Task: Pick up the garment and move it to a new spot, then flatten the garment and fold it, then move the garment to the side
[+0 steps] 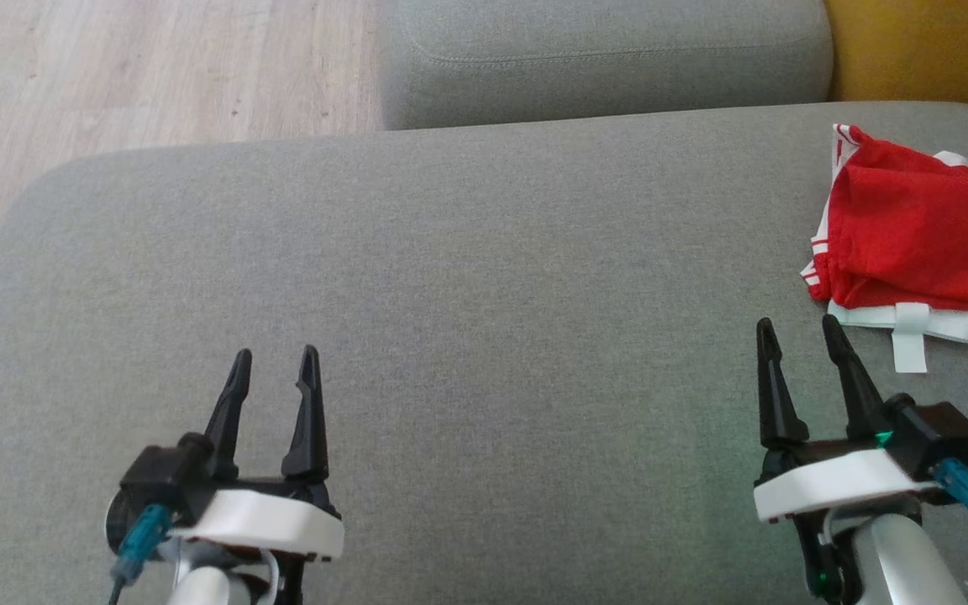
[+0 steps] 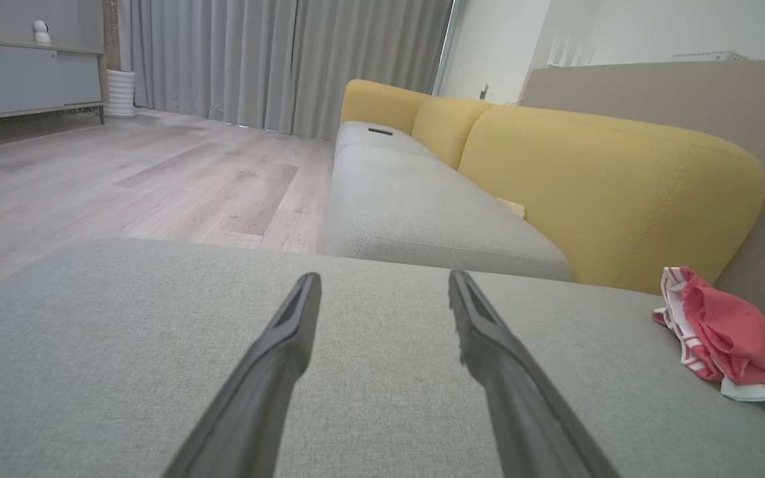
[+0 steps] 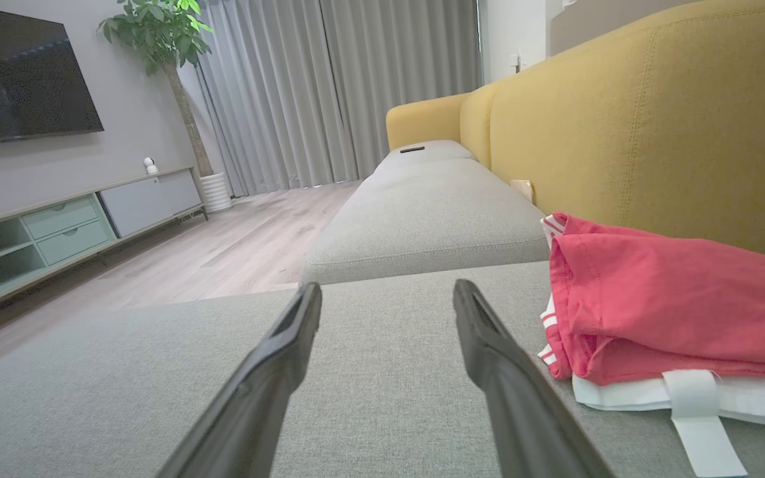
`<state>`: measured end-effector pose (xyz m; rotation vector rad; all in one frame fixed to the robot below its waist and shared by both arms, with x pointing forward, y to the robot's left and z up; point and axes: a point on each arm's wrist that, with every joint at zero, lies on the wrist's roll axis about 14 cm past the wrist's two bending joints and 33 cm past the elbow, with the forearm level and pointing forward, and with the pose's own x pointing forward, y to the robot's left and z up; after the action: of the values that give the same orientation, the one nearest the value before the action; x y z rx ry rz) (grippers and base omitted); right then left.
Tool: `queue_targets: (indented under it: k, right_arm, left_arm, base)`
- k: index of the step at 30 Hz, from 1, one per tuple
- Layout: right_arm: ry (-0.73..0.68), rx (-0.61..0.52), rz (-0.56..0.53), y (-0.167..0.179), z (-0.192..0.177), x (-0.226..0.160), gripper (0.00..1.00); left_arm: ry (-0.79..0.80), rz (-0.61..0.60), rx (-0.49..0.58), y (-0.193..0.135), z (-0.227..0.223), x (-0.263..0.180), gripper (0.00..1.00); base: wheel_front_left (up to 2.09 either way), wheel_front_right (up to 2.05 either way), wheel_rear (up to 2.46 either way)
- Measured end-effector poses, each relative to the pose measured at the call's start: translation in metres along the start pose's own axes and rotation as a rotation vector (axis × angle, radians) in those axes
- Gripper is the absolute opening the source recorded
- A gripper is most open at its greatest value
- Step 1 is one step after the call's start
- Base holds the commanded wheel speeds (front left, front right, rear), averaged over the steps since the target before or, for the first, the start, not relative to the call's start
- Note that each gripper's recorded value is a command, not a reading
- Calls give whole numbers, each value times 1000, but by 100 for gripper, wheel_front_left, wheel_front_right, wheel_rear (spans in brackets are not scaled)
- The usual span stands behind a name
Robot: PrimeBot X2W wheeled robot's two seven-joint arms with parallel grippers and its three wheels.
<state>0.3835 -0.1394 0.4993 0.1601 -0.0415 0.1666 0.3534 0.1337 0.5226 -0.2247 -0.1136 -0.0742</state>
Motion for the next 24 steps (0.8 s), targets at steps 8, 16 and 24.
queue_targets:
  k: [8,16,24]
  right_arm:
    - [4,1,-3,-1,-1,0,100]
    - [5,9,-6,-2,-3,0,100]
    - [16,18,-9,-2,-6,0,0]
  left_arm:
    - [40,16,-6,4,-12,-2,100]
    - [43,33,-2,7,-14,-1,100]
    - [60,52,-1,13,-19,-2,0]
  base:
    - [0,0,0]
    - [0,0,0]
    - [0,0,0]
